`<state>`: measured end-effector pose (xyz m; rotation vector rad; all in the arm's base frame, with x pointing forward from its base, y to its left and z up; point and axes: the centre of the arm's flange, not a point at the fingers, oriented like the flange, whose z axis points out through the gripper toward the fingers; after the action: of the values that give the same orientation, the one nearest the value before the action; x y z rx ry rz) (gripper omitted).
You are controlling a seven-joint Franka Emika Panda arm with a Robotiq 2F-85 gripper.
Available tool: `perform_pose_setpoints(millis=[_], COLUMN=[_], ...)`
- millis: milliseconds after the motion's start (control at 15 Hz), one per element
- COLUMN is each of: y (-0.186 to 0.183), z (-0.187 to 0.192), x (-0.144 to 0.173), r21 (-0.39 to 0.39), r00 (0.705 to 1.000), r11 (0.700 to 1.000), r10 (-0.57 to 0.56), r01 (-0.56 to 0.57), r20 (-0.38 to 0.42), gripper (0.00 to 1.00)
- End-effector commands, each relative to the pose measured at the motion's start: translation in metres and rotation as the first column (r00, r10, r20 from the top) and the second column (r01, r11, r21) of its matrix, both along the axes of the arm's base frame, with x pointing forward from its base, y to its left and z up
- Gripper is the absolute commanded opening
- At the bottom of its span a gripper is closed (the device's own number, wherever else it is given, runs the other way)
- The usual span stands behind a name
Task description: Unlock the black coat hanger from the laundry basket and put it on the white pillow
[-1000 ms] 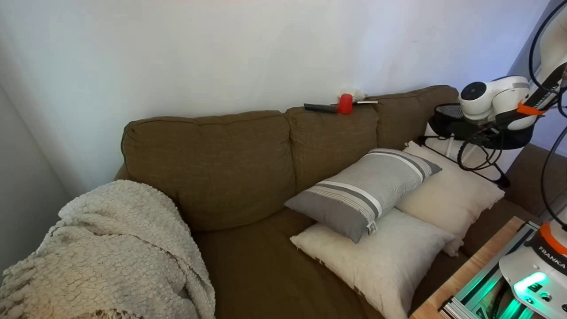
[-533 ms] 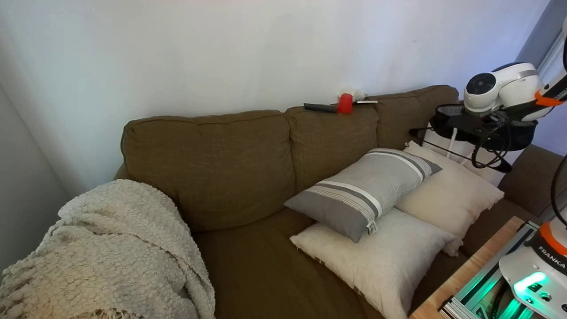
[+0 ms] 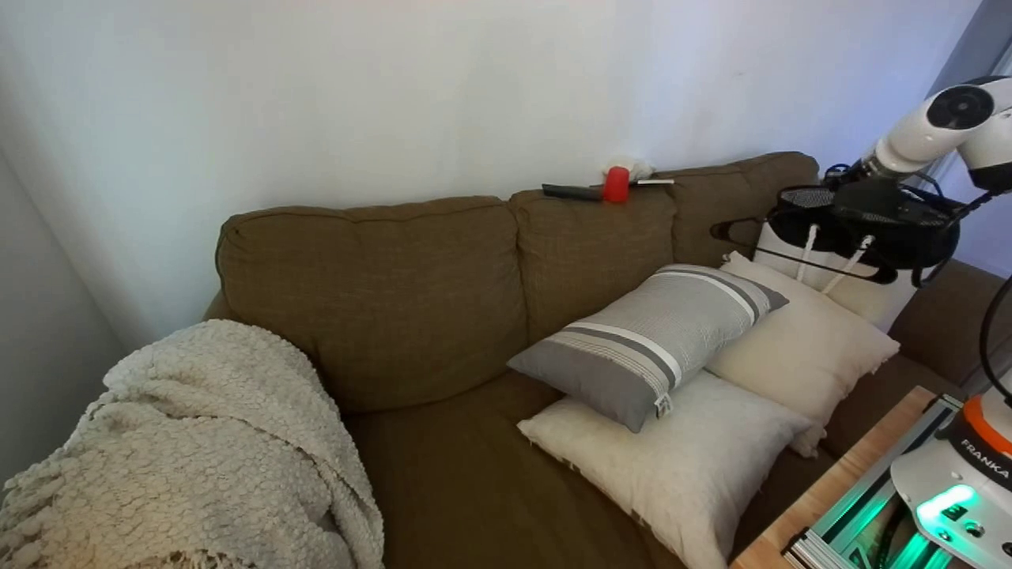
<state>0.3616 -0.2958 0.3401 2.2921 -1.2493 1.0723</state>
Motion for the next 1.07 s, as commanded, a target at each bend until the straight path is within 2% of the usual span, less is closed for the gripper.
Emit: perform_pose_setpoints(millis=[0,267,400,467,533,667,733,800,867,1000], y=[-0.022,-0.033,-0.019,-0.01,-0.009,-0.008,-0.008,-0.011,-0.017,-0.039], z=[0.03,0.02,0.003,0.014,0.003,-0.01,-0.009,-0.008,-0.012,-0.029], x=[0.004,0.02,0.015,0.006,0.007,0.009,0.015,0.02,0.022,0.026], r21=[0.131,0.329,0.395,0.324,0.355,0.382,0.437,0.5,0.521,0.584], r00=[0.987,0.97,0.954,0.962,0.958,0.956,0.972,0.983,0.986,0.982], r11=[0.979,0.913,0.869,0.906,0.889,0.877,0.87,0.849,0.842,0.805], r10=[0.156,0.212,0.288,0.25,0.27,0.283,0.226,0.183,0.168,0.177], r01=[-0.159,-0.241,-0.297,-0.274,-0.288,-0.293,-0.228,-0.173,-0.14,-0.106], r20=[0.032,0.121,0.082,0.112,0.099,0.084,0.058,0.028,-0.006,-0.065], gripper=[0.02,0.02,0.02,0.09,0.09,0.09,0.02,0.02,0.02,0.02])
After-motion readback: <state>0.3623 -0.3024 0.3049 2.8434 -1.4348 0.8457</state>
